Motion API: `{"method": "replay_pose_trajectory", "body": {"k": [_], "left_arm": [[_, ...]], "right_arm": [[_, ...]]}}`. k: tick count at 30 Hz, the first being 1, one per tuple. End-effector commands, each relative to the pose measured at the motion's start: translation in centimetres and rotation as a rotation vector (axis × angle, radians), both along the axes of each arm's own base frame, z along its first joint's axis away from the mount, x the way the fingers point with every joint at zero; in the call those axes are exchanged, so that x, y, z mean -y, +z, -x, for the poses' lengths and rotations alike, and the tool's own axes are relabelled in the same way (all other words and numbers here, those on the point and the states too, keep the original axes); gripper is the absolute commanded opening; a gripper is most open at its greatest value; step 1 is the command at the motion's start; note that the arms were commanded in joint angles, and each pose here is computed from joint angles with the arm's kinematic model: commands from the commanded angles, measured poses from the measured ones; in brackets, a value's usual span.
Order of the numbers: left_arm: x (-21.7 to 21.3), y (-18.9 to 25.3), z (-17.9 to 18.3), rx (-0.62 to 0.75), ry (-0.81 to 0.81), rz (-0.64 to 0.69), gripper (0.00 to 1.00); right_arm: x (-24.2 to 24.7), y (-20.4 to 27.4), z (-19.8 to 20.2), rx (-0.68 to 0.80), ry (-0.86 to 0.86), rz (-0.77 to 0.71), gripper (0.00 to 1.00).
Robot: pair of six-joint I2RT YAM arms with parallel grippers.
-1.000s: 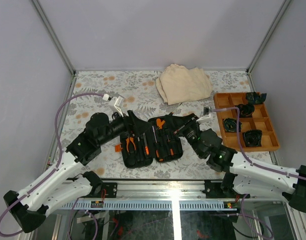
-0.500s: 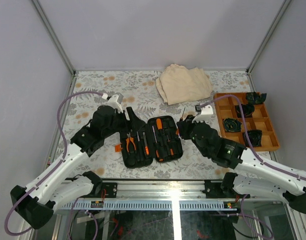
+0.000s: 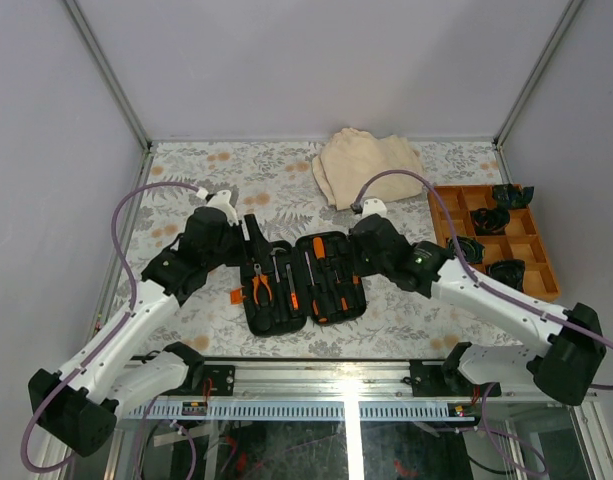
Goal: Sort the tools into containers
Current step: Place the screwdriver in the storage box.
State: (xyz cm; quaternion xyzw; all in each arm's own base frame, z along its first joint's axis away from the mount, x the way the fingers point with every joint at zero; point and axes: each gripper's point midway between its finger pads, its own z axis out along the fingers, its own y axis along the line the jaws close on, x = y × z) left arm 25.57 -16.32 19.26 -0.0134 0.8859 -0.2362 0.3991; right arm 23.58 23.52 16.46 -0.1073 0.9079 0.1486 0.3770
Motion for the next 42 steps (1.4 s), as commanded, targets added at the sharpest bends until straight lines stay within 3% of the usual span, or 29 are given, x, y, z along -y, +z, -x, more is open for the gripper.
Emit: {"method": "replay_pose_trajectory", "body": {"k": [1, 5, 8, 13, 33, 42], "left_arm": [[-1.8, 0.6, -0.1, 0.032, 0.047, -0.066, 0.68], [-2.3, 0.1, 0.1, 0.018, 0.069, -0.075, 0.72], [-2.4, -0.5, 0.3, 0.002, 0.08, -0.078, 0.87], [-2.6, -0.6, 0.3, 0.003, 0.092, -0.08, 0.9], [-2.5, -1.1, 0.2, -0.014, 0.091, -0.084, 0.92], [-2.3, -1.2, 0.2, -0.018, 0.083, -0.083, 0.92]], "right_arm": [[-1.3, -1.3, 0.4, -0.062, 0.08, 0.005, 0.0], [-1.5, -3.5, -0.1, -0.086, 0.087, 0.06, 0.0], [-1.4, -5.2, -0.5, -0.102, 0.088, 0.107, 0.0], [-1.3, -7.9, -0.5, -0.145, 0.092, 0.155, 0.0], [0.5, -12.2, 0.8, -0.242, 0.082, 0.246, 0.04], [1.6, -12.9, 1.0, -0.252, 0.059, 0.291, 0.21]]}}
